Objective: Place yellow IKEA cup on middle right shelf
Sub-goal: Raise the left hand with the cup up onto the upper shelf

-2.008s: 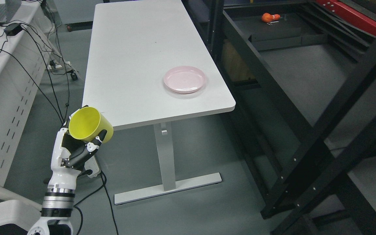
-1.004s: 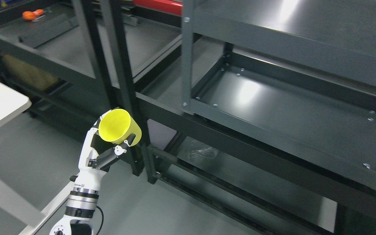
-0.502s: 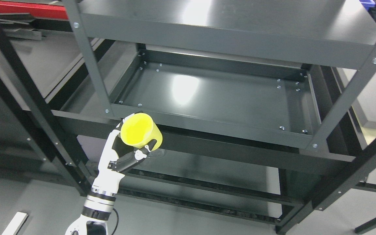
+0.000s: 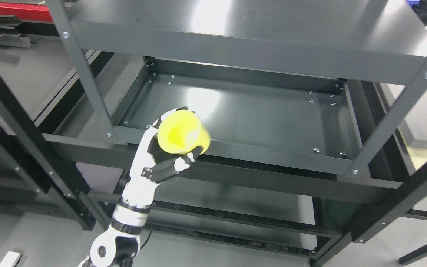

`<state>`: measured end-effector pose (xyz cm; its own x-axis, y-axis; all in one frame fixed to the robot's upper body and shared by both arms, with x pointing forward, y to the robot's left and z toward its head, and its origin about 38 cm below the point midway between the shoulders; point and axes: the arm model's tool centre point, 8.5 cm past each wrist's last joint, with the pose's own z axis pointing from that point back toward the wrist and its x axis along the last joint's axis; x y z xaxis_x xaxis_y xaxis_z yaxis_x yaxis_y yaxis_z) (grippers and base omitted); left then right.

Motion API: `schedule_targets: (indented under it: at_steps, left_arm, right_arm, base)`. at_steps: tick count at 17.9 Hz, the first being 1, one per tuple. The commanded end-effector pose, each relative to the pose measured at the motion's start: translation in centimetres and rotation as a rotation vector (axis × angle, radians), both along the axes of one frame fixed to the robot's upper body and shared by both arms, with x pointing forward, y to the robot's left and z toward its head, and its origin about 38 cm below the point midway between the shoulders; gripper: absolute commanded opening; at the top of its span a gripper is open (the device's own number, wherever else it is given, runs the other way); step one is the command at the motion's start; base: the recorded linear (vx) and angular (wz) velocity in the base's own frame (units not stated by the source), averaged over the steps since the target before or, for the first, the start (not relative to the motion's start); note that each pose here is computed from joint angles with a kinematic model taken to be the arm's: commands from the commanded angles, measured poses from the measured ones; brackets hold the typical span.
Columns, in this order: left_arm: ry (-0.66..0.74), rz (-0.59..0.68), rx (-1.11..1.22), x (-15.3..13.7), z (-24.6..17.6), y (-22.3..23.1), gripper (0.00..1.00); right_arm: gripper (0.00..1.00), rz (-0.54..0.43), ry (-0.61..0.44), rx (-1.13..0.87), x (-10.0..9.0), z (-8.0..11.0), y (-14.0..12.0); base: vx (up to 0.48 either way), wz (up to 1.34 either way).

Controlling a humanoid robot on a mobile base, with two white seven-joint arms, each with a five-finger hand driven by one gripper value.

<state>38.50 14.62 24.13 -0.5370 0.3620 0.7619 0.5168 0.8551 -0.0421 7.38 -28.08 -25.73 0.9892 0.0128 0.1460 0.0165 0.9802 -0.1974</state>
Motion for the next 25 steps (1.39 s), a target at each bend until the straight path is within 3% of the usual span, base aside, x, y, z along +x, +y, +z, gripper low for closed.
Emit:
schedule_targets:
  at_steps: [1, 7, 12, 16, 23, 25]
  left_arm:
    - [-0.189, -0.256, 0.163, -0.7, 5.2, -7.8, 0.01]
    - [-0.411, -0.33, 0.137, -0.9, 15.1, -11.2, 0.0]
    - [-0.446, -0.177, 0.099, 0.9, 24.6, -8.3, 0.0]
    - [-0.204, 0.032, 0.08, 4.0, 29.9, -6.2, 0.0]
    - [0.313, 0.205, 0.178, 12.2, 26.3, -2.2, 0.01]
    - [0.374, 0.234, 0.153, 13.5, 25.6, -0.5, 0.04]
  right_arm:
    - [0.99, -0.009, 0.014, -0.016, -0.9, 0.0, -1.0]
    - [0.99, -0.009, 0.014, -0.016, -0.9, 0.0, -1.0]
    - [0.99, -0.009, 0.014, -0.016, -0.9, 0.0, -1.0]
    - [0.99, -0.009, 0.014, -0.016, -0.9, 0.0, -1.0]
    - [0.99, -0.009, 0.014, -0.016, -0.9, 0.0, -1.0]
    - [0.99, -0.009, 0.014, -0.016, -0.9, 0.0, -1.0]
  base:
    - [0.065, -0.2]
    - [0.053, -0.17]
    - [0.014, 0.06]
    - [0.004, -0.01]
    - [0.0, 0.0]
    - [0.0, 0.0]
